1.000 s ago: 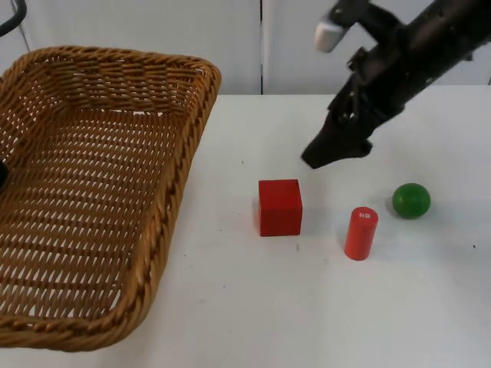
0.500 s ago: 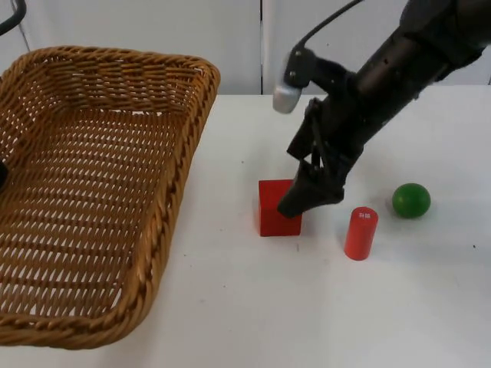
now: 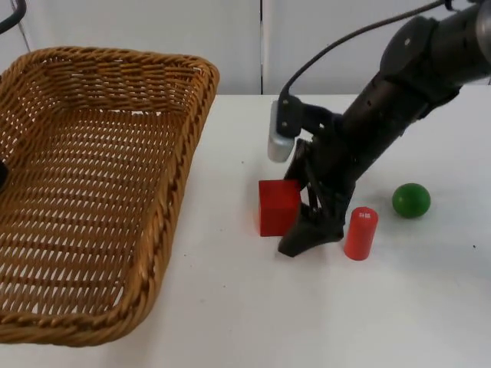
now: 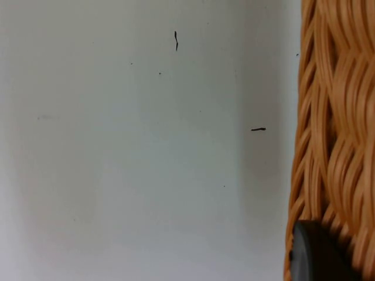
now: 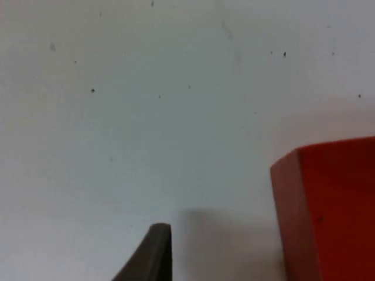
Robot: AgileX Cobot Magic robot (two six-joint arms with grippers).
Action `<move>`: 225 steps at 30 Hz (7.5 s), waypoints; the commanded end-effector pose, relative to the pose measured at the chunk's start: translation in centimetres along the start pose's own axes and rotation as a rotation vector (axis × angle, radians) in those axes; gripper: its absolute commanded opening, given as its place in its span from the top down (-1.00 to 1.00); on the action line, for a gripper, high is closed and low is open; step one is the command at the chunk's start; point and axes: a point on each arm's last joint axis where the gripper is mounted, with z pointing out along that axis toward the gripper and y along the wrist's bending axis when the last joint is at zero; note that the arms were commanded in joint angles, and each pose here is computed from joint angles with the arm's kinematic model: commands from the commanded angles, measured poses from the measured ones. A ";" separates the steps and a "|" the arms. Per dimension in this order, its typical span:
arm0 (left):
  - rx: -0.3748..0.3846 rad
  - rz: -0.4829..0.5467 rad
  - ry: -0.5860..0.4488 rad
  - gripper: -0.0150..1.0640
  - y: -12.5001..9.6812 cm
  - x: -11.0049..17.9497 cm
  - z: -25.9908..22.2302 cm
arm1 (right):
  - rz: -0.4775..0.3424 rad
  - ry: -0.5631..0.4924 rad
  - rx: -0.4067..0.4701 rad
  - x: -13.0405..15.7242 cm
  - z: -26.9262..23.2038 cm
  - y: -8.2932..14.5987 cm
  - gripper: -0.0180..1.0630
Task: Pick up the basket with the left hand and place the object to the left of the red cylinder into the basket with the right hand.
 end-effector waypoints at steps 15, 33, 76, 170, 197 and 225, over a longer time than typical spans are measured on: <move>0.038 -0.026 -0.004 0.98 -0.5 0.3 -0.4 | -0.046 -0.029 0.093 -0.7 0.5 -0.6 -0.98; 0.041 -0.036 0.002 0.98 -0.5 0.3 -0.4 | -0.021 -0.056 0.103 -0.9 0.5 -0.7 -0.98; 0.042 -0.037 0.000 0.98 -0.5 0.3 -0.4 | 0.009 -0.071 0.336 -7.1 -15.0 1.1 0.97; 0.038 -0.027 -0.007 0.98 -0.5 0.2 -0.4 | 0.113 -0.239 0.202 -19.7 -7.1 11.3 0.95; 0.030 -0.026 -0.019 0.98 -0.4 0.1 -0.4 | 0.095 -0.297 0.190 -21.0 -12.9 13.1 -0.98; 0.028 -0.018 -0.020 0.98 -0.4 0.1 -0.4 | 0.240 -0.179 0.089 -16.7 -21.9 12.9 -0.98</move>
